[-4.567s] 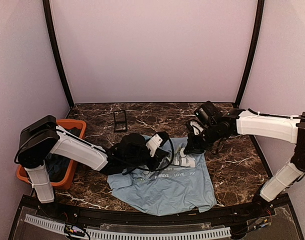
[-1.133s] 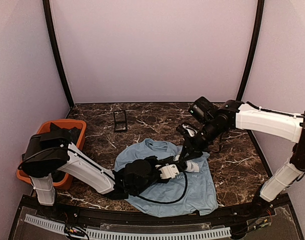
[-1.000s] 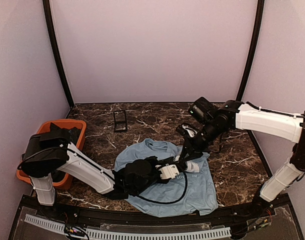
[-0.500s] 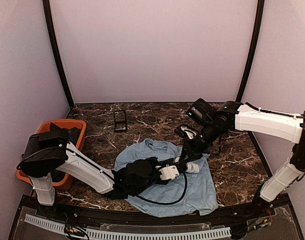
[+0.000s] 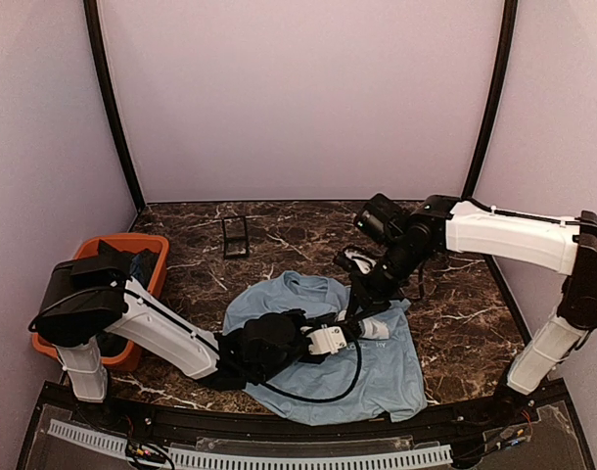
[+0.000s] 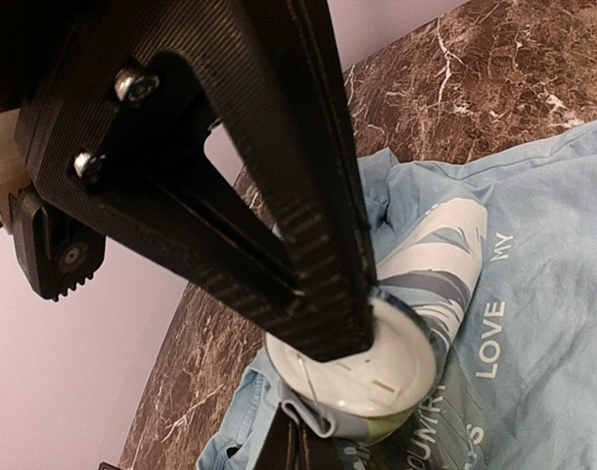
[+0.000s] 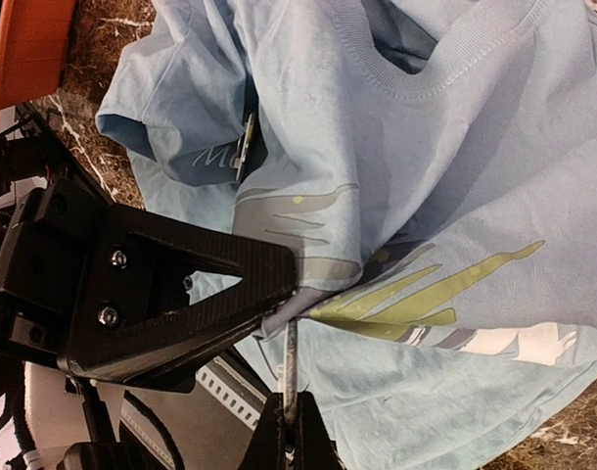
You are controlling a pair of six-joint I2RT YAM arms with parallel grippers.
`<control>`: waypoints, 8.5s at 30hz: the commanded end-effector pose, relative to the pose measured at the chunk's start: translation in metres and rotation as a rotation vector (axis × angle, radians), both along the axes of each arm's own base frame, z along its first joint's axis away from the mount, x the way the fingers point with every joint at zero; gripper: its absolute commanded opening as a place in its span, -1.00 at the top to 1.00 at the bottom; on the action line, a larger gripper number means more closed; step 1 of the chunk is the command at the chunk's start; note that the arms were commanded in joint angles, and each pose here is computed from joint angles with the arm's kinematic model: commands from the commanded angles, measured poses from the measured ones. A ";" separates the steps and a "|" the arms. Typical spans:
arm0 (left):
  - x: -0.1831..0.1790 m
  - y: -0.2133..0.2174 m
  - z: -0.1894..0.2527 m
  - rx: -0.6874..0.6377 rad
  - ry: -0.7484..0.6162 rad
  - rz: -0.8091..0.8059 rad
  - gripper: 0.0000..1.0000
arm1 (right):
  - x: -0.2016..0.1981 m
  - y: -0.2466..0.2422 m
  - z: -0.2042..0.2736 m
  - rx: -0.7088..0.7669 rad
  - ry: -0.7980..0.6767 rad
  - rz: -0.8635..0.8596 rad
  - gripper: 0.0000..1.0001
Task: Pin the brooch onto the clothing
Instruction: Cross the brooch on the flattened clothing, then pass from the right arm to the left
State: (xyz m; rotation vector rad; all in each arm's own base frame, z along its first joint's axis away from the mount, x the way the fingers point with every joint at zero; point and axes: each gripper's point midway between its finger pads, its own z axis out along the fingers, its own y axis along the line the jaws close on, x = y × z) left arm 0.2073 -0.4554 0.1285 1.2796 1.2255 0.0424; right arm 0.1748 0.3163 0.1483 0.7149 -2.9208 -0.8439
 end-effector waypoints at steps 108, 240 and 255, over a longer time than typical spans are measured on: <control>-0.023 0.005 0.058 -0.174 -0.015 -0.050 0.99 | -0.058 0.065 0.088 0.334 -0.221 0.370 1.00; -0.096 0.014 0.058 -0.075 1.110 -0.777 -0.14 | -0.091 0.024 0.050 0.403 -0.341 0.554 1.00; -0.083 0.018 0.054 -0.120 1.069 -0.682 -0.13 | -0.071 0.020 0.073 0.419 -0.524 0.491 1.00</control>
